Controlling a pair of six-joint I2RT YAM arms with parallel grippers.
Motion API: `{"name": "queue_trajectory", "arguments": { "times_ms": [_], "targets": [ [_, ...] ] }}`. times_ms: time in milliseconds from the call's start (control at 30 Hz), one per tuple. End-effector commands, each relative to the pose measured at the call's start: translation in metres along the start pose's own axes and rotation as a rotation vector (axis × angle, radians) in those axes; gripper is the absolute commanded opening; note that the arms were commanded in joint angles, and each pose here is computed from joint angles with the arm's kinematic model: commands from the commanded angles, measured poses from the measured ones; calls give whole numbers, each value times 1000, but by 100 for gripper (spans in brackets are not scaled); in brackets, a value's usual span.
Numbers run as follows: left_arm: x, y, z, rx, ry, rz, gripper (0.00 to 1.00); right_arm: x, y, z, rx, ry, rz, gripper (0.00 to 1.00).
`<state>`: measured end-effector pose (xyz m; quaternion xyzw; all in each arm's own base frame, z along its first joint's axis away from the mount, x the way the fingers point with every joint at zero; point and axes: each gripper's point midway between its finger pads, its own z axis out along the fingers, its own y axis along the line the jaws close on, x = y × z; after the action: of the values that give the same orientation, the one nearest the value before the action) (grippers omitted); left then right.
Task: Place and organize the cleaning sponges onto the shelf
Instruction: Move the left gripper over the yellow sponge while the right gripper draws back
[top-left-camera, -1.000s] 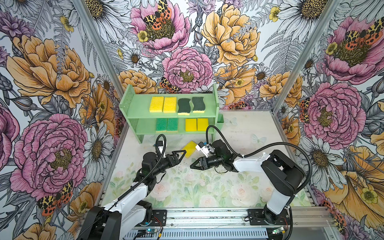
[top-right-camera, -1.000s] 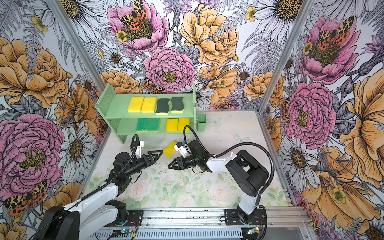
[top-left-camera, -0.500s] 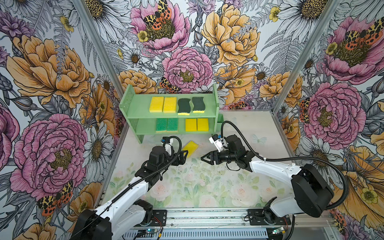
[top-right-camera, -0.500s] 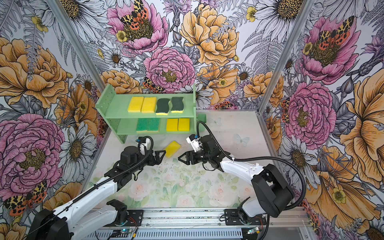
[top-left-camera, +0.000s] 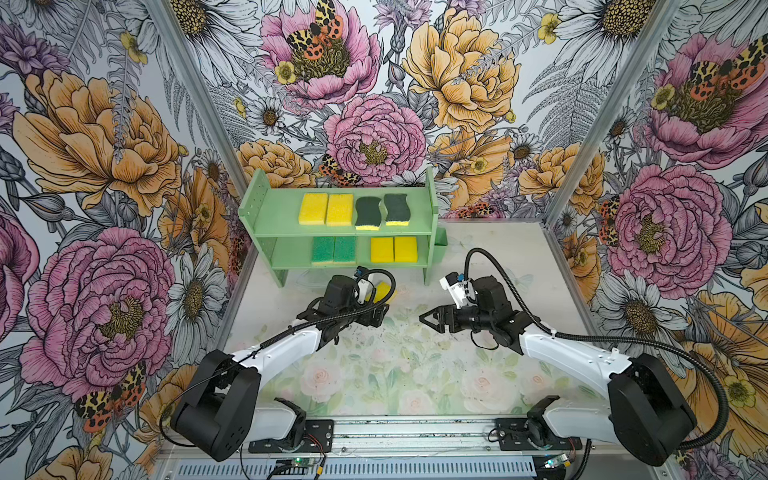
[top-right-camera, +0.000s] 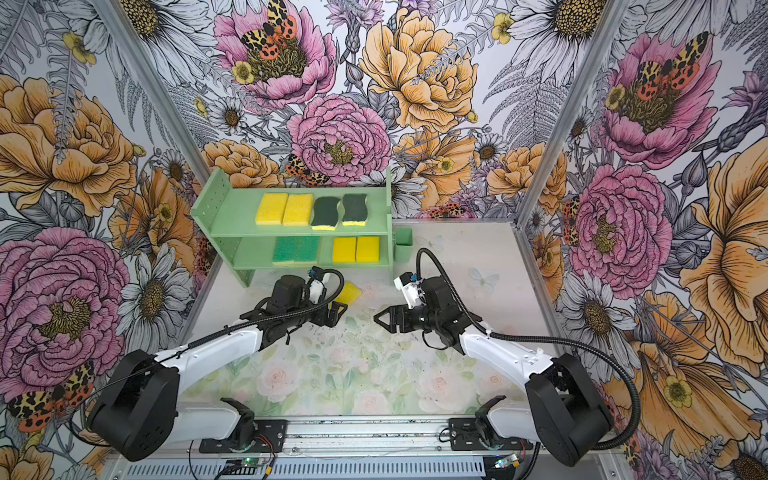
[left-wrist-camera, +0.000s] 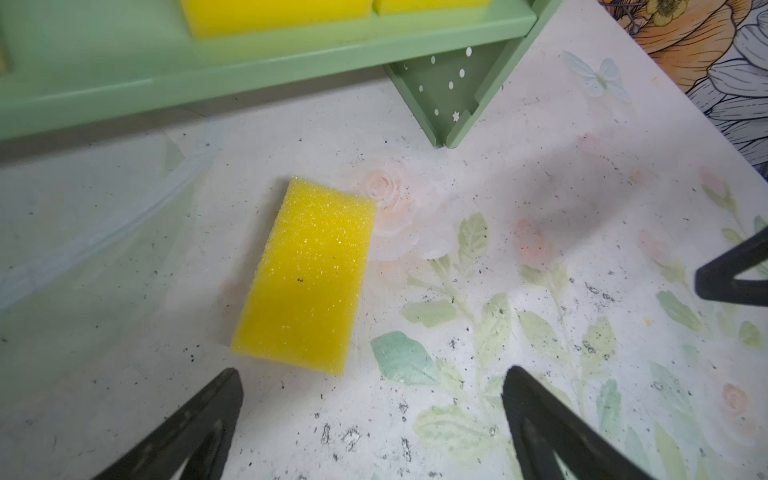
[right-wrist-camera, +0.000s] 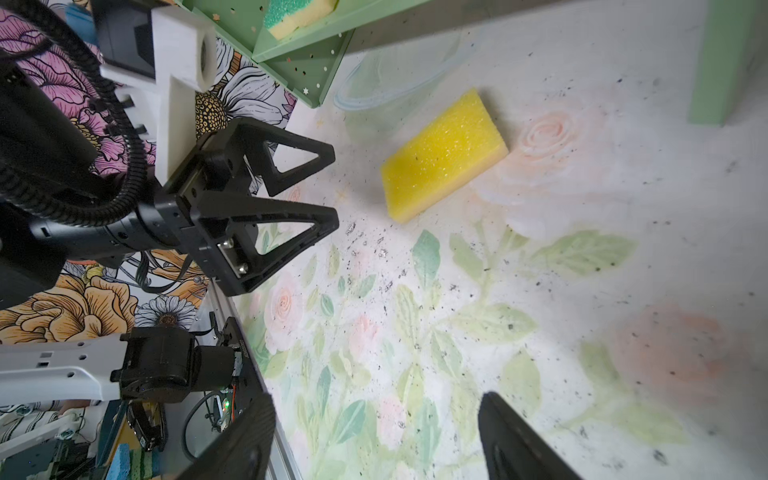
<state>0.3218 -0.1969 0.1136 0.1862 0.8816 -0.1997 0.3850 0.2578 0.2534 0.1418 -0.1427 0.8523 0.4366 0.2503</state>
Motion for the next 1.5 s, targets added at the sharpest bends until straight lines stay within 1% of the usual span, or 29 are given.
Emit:
{"name": "queue_trajectory", "arguments": {
  "times_ms": [0,67,233,367,533,633,700,867,1033,1233,1467],
  "targets": [
    [-7,-4,3,10,13,53,99,-2,-4,-6,10,-20,-11,80],
    [-8,3,7,-25,30,45,99,0,-6,-6,11,-20,-7,81],
    [3,2,20,-31,150,74,99,2,-9,-9,12,-24,0,84],
    [10,-1,21,-70,238,137,99,5,-12,-11,11,-27,3,85],
    [22,6,29,-120,330,177,99,7,-17,-11,12,-28,11,85],
    [31,12,34,-169,394,228,99,8,-18,-12,10,-28,14,85],
    [32,18,35,-199,406,248,99,8,-19,-13,10,-29,16,86],
    [29,27,37,-216,406,249,99,7,-22,-13,10,-33,24,86],
    [26,32,44,-201,416,252,99,6,-23,-12,9,-32,28,86],
    [32,34,51,-193,441,263,99,6,-25,-11,12,-33,31,86],
    [35,39,57,-212,462,281,99,5,-26,-10,9,-29,34,86]
  ]
}}
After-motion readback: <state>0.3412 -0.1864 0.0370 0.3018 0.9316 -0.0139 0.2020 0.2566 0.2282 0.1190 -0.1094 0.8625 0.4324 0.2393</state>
